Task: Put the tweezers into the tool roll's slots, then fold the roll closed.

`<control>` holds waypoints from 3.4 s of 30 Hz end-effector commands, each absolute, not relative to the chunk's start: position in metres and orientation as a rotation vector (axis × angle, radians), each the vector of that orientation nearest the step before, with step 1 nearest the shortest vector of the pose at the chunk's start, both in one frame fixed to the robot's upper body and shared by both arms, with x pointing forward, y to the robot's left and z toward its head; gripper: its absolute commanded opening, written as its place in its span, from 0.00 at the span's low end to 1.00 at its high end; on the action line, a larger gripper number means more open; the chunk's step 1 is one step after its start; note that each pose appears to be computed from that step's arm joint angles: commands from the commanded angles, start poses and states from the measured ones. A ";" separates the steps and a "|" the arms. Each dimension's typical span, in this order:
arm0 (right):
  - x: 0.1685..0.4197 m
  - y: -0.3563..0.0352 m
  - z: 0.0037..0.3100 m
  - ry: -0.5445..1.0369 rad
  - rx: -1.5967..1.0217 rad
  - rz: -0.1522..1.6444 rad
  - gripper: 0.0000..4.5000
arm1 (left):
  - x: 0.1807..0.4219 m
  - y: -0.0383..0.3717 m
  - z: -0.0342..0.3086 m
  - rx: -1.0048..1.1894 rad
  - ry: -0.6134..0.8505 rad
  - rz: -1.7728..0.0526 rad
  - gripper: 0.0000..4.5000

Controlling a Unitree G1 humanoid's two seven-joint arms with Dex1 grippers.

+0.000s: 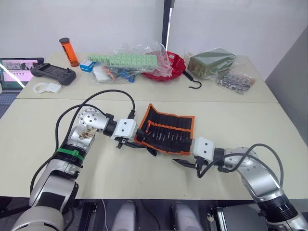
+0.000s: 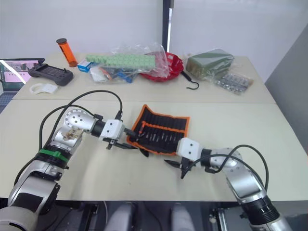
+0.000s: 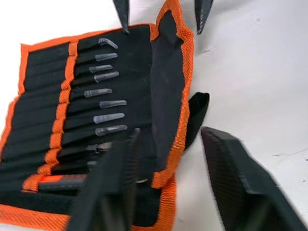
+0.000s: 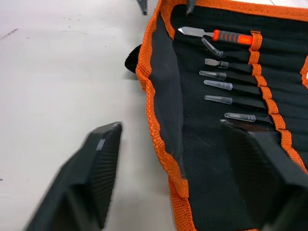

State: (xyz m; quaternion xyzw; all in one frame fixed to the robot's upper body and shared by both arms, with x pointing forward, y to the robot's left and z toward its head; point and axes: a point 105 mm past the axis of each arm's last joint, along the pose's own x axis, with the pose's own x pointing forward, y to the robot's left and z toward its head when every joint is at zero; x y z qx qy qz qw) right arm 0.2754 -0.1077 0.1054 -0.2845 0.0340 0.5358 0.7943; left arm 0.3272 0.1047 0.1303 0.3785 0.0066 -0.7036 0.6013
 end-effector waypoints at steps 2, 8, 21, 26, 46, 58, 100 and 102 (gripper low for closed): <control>0.279 -0.105 0.116 0.034 -0.604 1.139 0.40 | 0.330 0.104 0.129 0.983 -0.003 -1.649 0.08; 0.281 -0.101 0.115 0.027 -0.612 1.156 0.01 | 0.333 0.105 0.125 0.996 0.007 -1.633 0.00; 0.304 -0.082 0.112 -0.043 -0.673 1.213 0.01 | 0.304 0.150 0.133 0.817 0.213 -1.609 0.00; 0.310 -0.072 0.114 -0.082 -0.697 1.258 0.01 | 0.292 0.155 0.137 0.737 0.249 -1.582 0.00; 0.287 -0.097 0.117 0.039 -0.684 1.336 0.01 | 0.300 0.151 0.132 0.632 0.288 -1.445 0.00; 0.319 -0.088 0.118 0.069 -0.701 1.317 0.01 | 0.323 0.153 0.121 0.682 0.349 -1.340 0.00; 0.317 -0.051 0.131 0.029 -0.269 1.146 0.00 | 0.309 0.128 0.142 0.255 0.195 -1.160 0.22; 0.321 -0.044 0.126 0.038 -0.279 1.134 0.00 | 0.314 0.126 0.132 0.278 0.217 -1.134 0.07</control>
